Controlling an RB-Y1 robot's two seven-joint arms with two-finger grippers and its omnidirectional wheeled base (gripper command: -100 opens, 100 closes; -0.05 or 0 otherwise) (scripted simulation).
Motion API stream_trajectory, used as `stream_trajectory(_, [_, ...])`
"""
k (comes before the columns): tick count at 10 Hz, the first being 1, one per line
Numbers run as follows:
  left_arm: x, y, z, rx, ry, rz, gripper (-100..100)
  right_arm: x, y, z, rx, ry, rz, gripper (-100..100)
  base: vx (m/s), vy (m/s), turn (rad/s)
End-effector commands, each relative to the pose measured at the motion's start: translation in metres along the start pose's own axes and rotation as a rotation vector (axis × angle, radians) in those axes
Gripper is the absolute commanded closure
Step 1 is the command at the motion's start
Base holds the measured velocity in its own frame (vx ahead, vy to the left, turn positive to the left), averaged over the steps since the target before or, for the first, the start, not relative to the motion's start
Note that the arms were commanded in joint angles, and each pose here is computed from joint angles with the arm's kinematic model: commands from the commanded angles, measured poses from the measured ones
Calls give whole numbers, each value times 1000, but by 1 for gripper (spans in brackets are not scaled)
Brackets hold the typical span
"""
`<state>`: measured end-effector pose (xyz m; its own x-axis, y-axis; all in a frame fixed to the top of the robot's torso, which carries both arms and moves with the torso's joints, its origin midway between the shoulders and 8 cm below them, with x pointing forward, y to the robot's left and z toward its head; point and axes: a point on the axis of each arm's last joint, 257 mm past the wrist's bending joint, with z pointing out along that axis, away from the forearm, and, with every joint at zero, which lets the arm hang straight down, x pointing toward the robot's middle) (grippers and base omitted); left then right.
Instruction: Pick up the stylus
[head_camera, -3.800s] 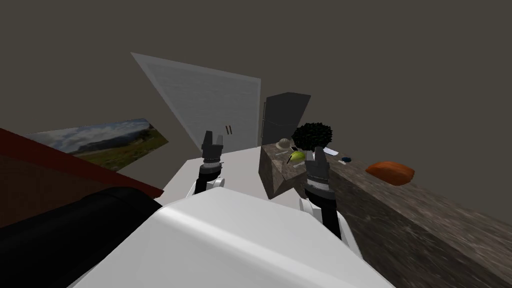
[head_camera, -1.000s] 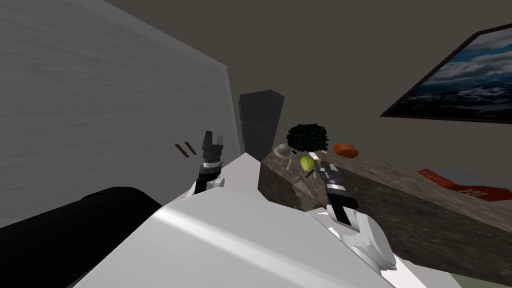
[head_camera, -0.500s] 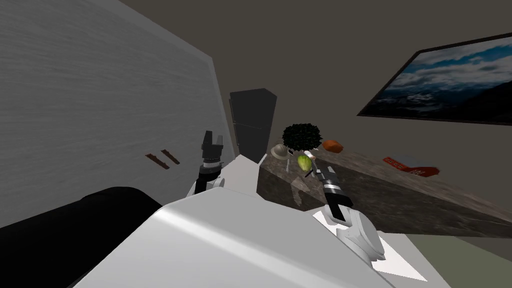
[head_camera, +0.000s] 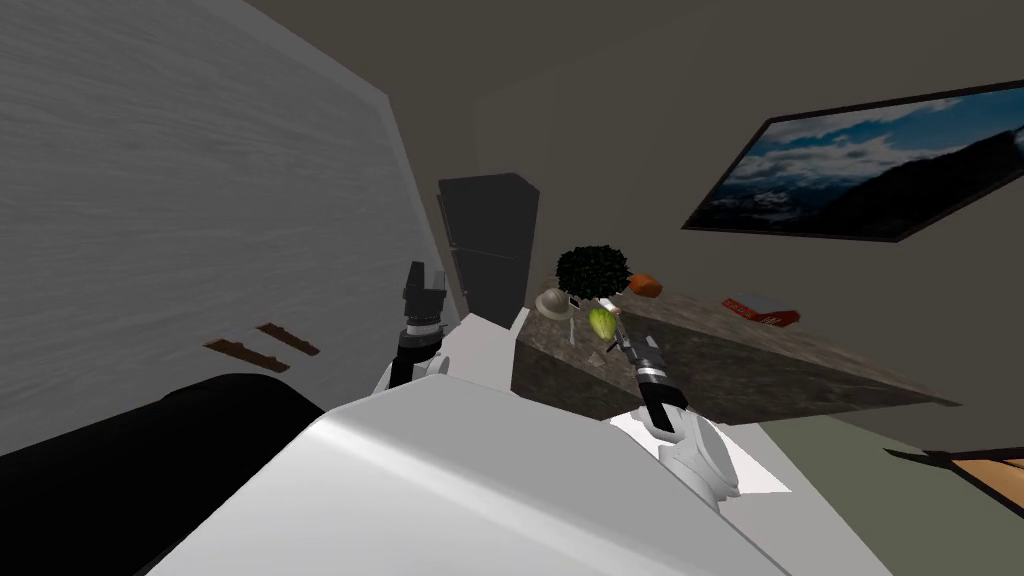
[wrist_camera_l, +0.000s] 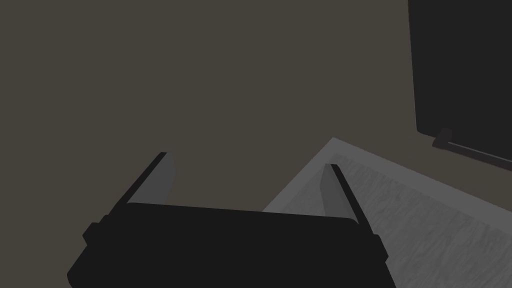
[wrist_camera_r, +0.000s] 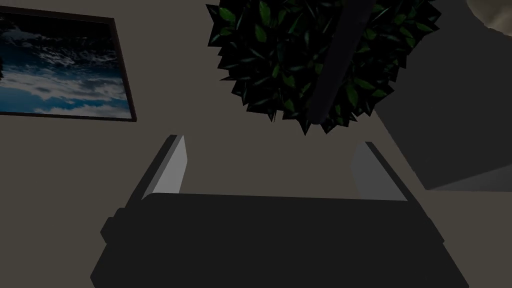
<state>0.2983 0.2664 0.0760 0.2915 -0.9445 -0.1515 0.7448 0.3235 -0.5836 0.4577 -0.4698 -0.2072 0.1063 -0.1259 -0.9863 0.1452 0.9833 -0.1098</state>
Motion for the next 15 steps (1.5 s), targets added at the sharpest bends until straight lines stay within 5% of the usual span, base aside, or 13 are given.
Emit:
stream_trajectory(1, [0, 0, 0, 0, 0, 0, 0, 14, 6, -1, 5, 25, -12, -100, 70, 59, -174])
stream_trajectory(6, [0, 0, 0, 0, 0, 0, 0, 63, 46, -9, 31, 95, 59, -100, 39, 32, -156])
stream_trajectory(10, [0, 0, 0, 0, 0, 0, 0, 72, 59, -13, 37, 108, 94, -100, 6, -4, -31])
stream_trajectory(11, [0, 0, 0, 0, 0, 0, 0, 72, 59, -13, 37, 109, 95, 0, 0, 0, 0])
stream_trajectory(12, [0, 0, 0, 0, 0, 0, 0, 78, 74, -3, 12, 143, 94, -100, -12, -64, -52])
stream_trajectory(15, [0, 0, 0, 0, 0, 0, 0, 86, 91, 2, 6, 180, 121, -100, -9, -59, 0])
